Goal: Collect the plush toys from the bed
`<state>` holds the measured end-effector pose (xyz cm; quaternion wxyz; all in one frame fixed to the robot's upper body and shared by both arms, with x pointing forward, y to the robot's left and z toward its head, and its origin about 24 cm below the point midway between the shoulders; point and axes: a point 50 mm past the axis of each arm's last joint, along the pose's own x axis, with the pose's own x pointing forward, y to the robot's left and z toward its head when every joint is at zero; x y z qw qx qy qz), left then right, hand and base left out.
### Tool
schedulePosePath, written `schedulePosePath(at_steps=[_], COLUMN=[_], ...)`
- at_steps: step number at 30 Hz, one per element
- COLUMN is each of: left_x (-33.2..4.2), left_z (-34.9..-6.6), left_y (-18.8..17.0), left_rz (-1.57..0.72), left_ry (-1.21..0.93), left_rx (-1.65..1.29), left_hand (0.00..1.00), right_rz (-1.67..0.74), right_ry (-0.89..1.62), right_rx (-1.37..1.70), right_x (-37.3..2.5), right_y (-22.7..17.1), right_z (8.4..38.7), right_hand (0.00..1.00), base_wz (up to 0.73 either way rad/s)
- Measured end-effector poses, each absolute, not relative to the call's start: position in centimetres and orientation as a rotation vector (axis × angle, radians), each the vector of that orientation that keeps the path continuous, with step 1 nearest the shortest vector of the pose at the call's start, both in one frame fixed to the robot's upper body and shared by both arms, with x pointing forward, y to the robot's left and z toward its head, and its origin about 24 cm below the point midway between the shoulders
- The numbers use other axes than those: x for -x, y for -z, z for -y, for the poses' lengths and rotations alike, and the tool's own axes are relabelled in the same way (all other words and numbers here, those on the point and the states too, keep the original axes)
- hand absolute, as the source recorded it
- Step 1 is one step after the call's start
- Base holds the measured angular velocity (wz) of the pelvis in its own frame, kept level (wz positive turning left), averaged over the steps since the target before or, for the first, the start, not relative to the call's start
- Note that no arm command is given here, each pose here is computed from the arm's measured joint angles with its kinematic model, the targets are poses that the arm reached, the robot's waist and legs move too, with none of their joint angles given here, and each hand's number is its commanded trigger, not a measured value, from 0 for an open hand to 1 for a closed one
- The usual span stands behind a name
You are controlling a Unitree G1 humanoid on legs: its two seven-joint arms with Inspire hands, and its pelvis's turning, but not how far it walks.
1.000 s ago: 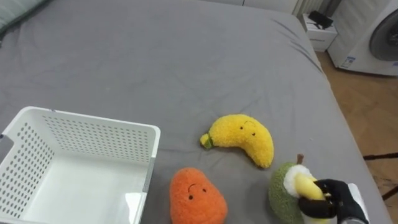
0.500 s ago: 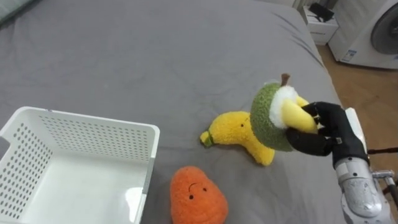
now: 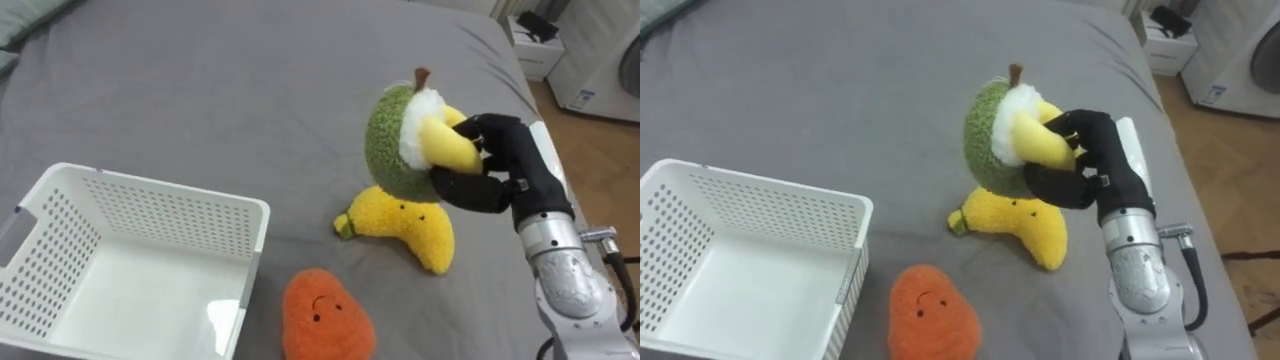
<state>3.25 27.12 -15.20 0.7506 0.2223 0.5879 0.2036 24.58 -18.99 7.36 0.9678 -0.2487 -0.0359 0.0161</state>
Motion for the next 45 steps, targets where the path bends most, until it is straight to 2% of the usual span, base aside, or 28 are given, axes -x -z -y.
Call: schedulePosePath(at_steps=[13,29,32,33,34,35,36,45], left_x=[-4.0,-6.5,-6.7,-6.8,-7.0,-7.0,-7.0,-6.6], left_z=[-26.1,-25.6,-25.5,-25.5,-25.5,-25.5,-25.6,-25.7], left_y=[15.6,15.4,15.4,15.3,15.3,15.2,15.2,15.3], left_rz=[-1.289,-1.238,-1.230,-1.226,-1.219,-1.219,-1.219,-1.260], left_ry=[-0.400,-0.357,-0.353,-0.353,-0.353,-0.347,-0.340,-0.330], left_rx=[-0.479,-0.496,-0.497,-0.497,-0.498,-0.507,-0.515,-0.539], left_hand=[0.00,0.00,0.00,0.00,0.00,0.00,0.00,0.00], right_rz=[0.179,0.124,0.100,0.095,0.082,0.070,0.067,-0.014], right_ry=[-0.341,-0.572,-0.642,-0.650,-0.661,-0.667,-0.669,-0.654], right_rx=[0.531,0.535,0.611,0.620,0.637,0.650,0.655,0.705], right_x=[-26.6,-25.3,-24.8,-24.7,-24.7,-24.6,-24.6,-24.8], right_y=[-9.6,-7.9,-7.2,-7.1,-6.9,-6.7,-6.6,-4.9], right_z=[12.8,8.8,7.8,7.7,7.7,7.5,7.5,7.4], right_hand=[1.00,1.00,1.00,0.97,0.69,0.31,0.00,0.00], base_wz=[0.10,0.04,0.00,0.00,0.07,0.10,0.12,0.01])
